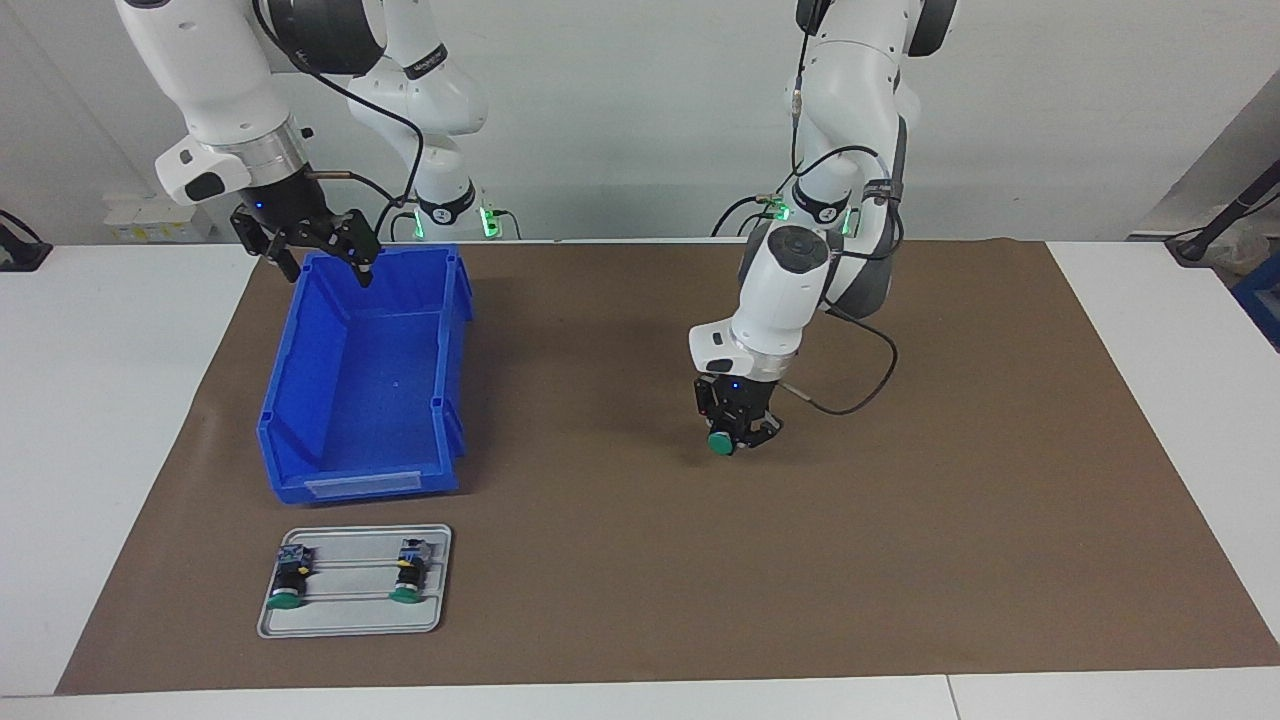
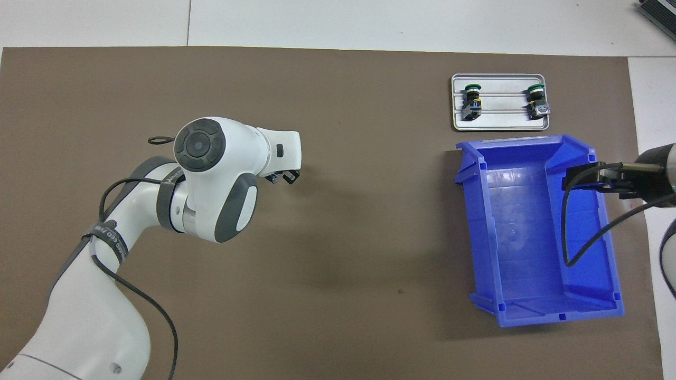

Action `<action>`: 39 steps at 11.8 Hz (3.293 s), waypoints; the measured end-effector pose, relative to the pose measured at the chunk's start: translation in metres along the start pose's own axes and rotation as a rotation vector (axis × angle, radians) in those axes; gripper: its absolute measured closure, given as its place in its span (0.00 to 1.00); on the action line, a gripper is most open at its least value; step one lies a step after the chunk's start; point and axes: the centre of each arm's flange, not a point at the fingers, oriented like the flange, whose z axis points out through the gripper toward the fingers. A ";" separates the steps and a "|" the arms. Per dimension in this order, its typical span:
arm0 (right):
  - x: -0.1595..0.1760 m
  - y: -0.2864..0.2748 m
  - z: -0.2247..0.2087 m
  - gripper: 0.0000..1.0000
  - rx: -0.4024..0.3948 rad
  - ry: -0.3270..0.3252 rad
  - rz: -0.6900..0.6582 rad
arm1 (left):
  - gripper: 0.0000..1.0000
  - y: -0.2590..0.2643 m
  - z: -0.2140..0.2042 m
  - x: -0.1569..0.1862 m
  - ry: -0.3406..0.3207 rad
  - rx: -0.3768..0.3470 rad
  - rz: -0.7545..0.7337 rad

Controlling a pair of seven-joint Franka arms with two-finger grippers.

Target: Place and press button with both arms

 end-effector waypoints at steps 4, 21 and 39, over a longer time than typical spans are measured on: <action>0.000 0.000 0.000 0.00 0.000 0.000 0.000 | 0.67 -0.021 -0.003 -0.021 0.255 -0.149 0.053; 0.000 0.000 0.000 0.00 0.000 0.000 0.000 | 0.67 -0.043 0.054 -0.211 0.837 0.010 0.282; 0.000 0.000 0.000 0.00 0.000 0.000 0.000 | 0.00 -0.103 0.002 -0.249 0.720 -0.092 0.323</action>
